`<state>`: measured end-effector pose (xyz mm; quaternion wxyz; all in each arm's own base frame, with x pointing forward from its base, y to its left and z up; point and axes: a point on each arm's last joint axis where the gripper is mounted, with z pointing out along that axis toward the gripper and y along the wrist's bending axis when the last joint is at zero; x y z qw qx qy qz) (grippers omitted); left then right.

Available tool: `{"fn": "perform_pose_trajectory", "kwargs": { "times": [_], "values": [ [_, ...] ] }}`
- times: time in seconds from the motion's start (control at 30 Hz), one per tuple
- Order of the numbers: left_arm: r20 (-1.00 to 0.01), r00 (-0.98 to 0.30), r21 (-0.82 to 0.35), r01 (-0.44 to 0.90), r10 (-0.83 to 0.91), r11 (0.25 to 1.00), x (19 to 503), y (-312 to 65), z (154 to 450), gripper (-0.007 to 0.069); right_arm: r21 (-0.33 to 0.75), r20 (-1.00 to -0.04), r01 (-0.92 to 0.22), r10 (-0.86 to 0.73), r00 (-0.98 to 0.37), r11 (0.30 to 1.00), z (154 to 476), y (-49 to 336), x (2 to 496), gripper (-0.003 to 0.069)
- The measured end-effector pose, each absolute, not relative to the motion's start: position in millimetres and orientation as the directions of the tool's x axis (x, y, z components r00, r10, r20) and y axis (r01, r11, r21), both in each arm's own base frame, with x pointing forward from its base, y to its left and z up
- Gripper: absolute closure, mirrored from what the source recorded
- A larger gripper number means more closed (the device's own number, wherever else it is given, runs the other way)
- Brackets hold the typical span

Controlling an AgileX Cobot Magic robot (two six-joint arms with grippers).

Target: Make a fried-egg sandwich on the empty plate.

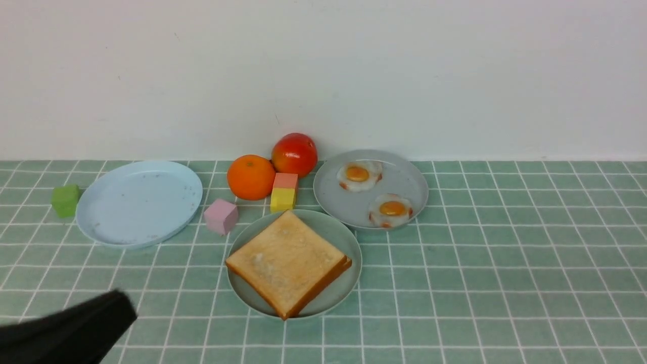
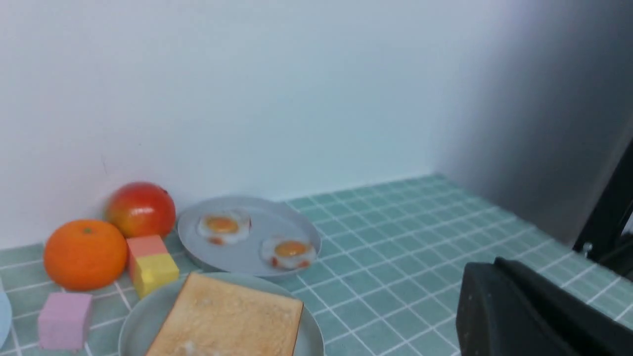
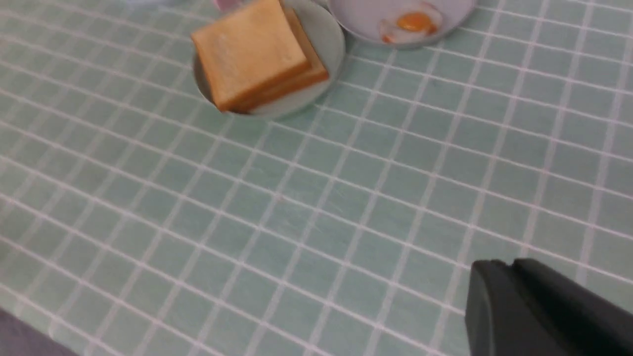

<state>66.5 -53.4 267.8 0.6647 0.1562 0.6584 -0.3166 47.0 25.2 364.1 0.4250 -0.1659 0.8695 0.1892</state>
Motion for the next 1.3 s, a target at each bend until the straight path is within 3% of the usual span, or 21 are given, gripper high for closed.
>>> {"fn": "perform_pose_trajectory", "kwargs": {
  "times": [0.17, 0.4, 0.83, 1.0, 1.03, 1.1, 1.2, 1.3],
  "values": [
    [-0.971, -0.041, -0.209, 0.632, -0.237, 0.747, 57.1, -45.4, 251.0, 0.0638, 0.216, -0.853, -0.495, -0.085, -0.516, 0.842, 346.1, 42.3, 58.5, 0.0586],
    [-0.977, -0.099, -0.210, 0.624, -0.191, 0.753, 57.6, -46.5, 235.0, 0.0638, 0.153, -0.947, -0.599, -0.057, -0.317, 0.786, 327.1, 60.3, 70.5, 0.0577],
    [-0.977, -0.151, -0.212, 0.621, -0.151, 0.755, 57.1, -47.3, 228.9, 0.0638, 0.112, -0.941, -0.604, -0.112, -0.321, 0.789, 294.3, 61.5, 71.9, 0.0564],
    [-0.977, -0.155, -0.213, 0.620, -0.149, 0.755, 57.1, -47.4, 228.3, 0.0638, 0.191, -0.942, -0.473, 0.025, -0.335, 0.860, 280.5, 41.4, 68.1, 0.0594],
    [-0.977, -0.155, -0.213, 0.620, -0.149, 0.755, 57.1, -47.4, 228.3, 0.0638, 0.248, -0.931, -0.364, 0.117, -0.346, 0.898, 263.2, 30.7, 65.9, 0.0630],
    [-0.977, -0.155, -0.213, 0.620, -0.149, 0.755, 57.1, -47.4, 228.3, 0.0638, 0.291, -0.922, -0.255, 0.200, -0.332, 0.922, 242.9, 21.3, 63.3, 0.0664],
    [-0.977, -0.155, -0.213, 0.620, -0.149, 0.755, 57.1, -47.4, 228.3, 0.0636, 0.336, -0.917, -0.125, 0.294, -0.269, 0.934, 213.6, 10.7, 57.7, 0.0672],
    [-0.977, -0.155, -0.213, 0.620, -0.149, 0.755, 57.1, -47.4, 228.3, 0.0634, 0.347, -0.924, -0.077, 0.326, -0.200, 0.935, 199.3, 6.2, 54.2, 0.0672]
  ]
}}
